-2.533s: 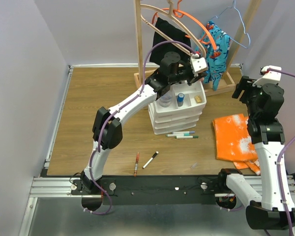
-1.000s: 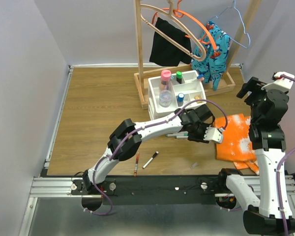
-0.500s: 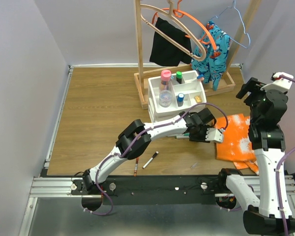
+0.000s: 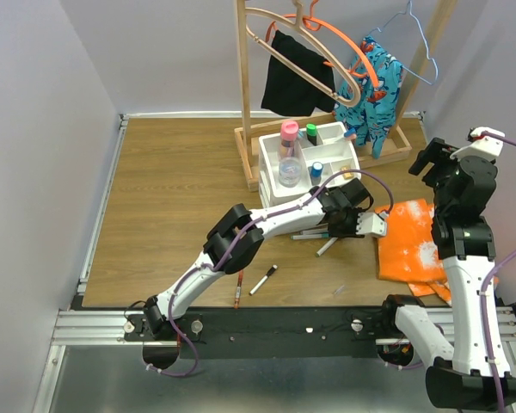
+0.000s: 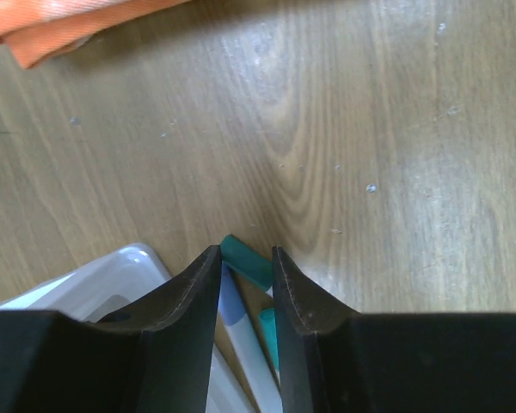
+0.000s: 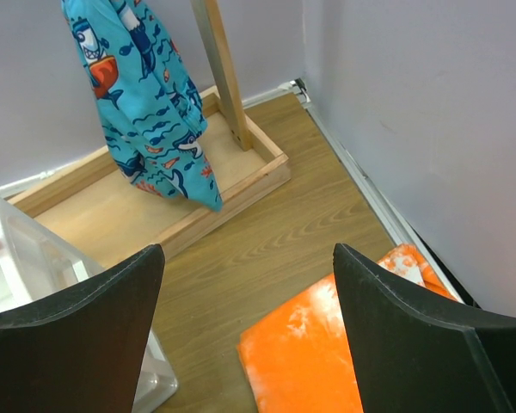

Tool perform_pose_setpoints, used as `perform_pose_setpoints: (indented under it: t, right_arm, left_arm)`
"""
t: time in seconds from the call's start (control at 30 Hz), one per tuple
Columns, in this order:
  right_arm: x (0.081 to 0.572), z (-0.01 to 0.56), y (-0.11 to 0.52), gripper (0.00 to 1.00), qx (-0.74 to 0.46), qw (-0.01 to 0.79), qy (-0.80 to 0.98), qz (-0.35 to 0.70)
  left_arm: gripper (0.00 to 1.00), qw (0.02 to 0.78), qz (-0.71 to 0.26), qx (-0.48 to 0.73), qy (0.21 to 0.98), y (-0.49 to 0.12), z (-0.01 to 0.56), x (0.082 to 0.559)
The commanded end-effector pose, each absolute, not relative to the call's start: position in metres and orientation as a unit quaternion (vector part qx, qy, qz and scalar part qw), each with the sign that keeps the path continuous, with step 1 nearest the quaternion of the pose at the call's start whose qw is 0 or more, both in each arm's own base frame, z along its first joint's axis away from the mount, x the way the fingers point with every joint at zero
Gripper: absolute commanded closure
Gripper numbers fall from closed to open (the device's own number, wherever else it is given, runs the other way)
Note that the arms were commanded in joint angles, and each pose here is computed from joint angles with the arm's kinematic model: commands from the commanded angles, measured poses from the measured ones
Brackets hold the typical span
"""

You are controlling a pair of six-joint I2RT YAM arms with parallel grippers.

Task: Sort the stationery into containers
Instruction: Pick up the pen from the center of the board.

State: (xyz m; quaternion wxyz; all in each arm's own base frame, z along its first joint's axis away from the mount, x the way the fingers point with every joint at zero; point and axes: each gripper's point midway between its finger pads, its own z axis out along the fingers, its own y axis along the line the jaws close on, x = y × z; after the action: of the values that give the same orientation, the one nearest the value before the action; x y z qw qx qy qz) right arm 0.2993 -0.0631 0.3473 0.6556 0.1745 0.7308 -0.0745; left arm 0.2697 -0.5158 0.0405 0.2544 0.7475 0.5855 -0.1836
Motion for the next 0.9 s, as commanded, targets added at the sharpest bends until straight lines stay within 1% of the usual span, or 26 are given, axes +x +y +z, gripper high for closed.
perform_pose_setpoints:
  t: [0.0,0.43,0.87]
  right_arm:
    - [0.301,0.336,-0.062,0.13,0.175,0.645,0.741,-0.069]
    - [0.303,0.331,-0.06,0.13,0.174,0.642,0.744,-0.063]
    - [0.303,0.333,-0.058,0.13,0.173,0.647,0.741,-0.055]
  left_arm:
    - [0.62,0.225,-0.197,0.741,0.602,-0.51,0.025,0.261]
    - [0.65,0.191,-0.203,0.729,0.625,-0.495,0.011,0.247]
    - [0.65,0.188,-0.217,0.744,0.603,-0.496,0.035,0.21]
